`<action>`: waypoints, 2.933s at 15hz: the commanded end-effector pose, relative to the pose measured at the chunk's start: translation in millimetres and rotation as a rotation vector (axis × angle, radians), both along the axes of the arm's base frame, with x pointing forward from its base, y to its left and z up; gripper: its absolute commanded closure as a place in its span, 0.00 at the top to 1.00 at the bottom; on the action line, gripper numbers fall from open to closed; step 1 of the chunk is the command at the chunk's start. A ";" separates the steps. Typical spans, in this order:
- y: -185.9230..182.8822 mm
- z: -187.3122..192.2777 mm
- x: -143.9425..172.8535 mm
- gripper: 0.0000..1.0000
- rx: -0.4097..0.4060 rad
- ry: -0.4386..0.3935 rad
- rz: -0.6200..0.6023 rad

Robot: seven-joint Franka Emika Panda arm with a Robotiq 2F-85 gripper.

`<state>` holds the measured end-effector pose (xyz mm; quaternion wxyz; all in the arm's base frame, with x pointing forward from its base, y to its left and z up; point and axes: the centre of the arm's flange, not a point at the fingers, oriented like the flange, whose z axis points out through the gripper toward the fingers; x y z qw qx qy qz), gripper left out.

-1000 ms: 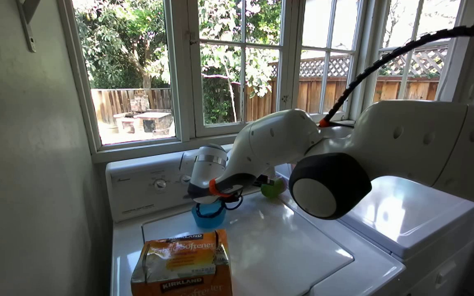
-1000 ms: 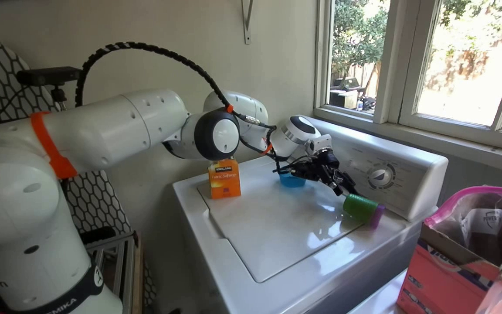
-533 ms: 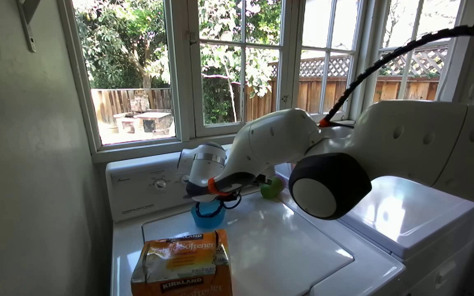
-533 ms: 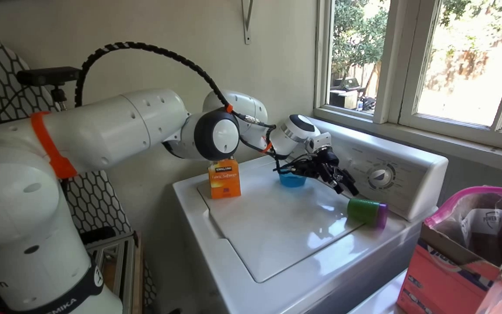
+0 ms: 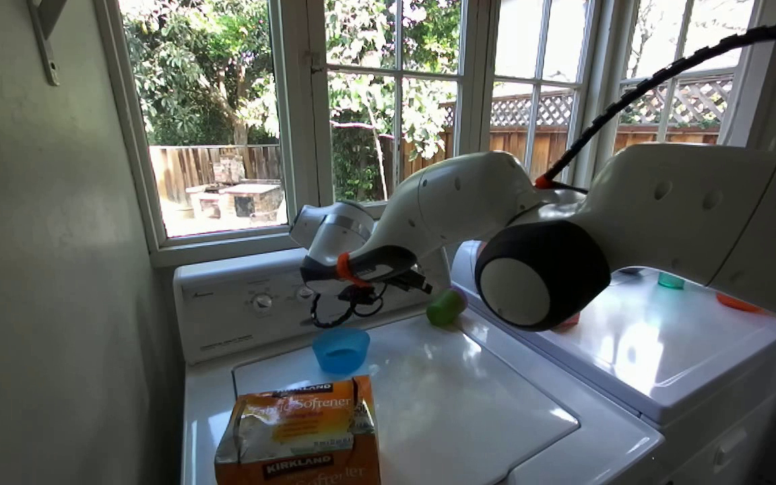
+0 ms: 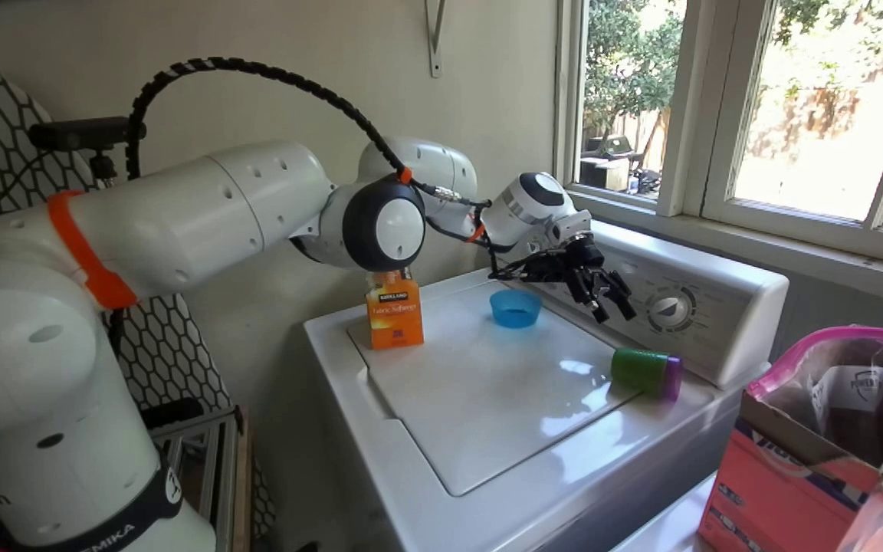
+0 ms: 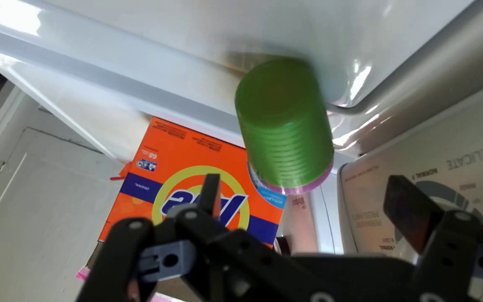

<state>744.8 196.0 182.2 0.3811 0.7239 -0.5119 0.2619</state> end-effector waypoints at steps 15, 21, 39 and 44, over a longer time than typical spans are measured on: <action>-97.9 35.2 4.0 1.00 0.229 -0.005 -0.482; -181.3 52.8 -1.4 1.00 0.355 -0.062 -0.676; -249.1 60.6 15.8 1.00 0.679 -0.067 -1.091; -275.8 52.6 16.4 1.00 0.823 -0.076 -1.255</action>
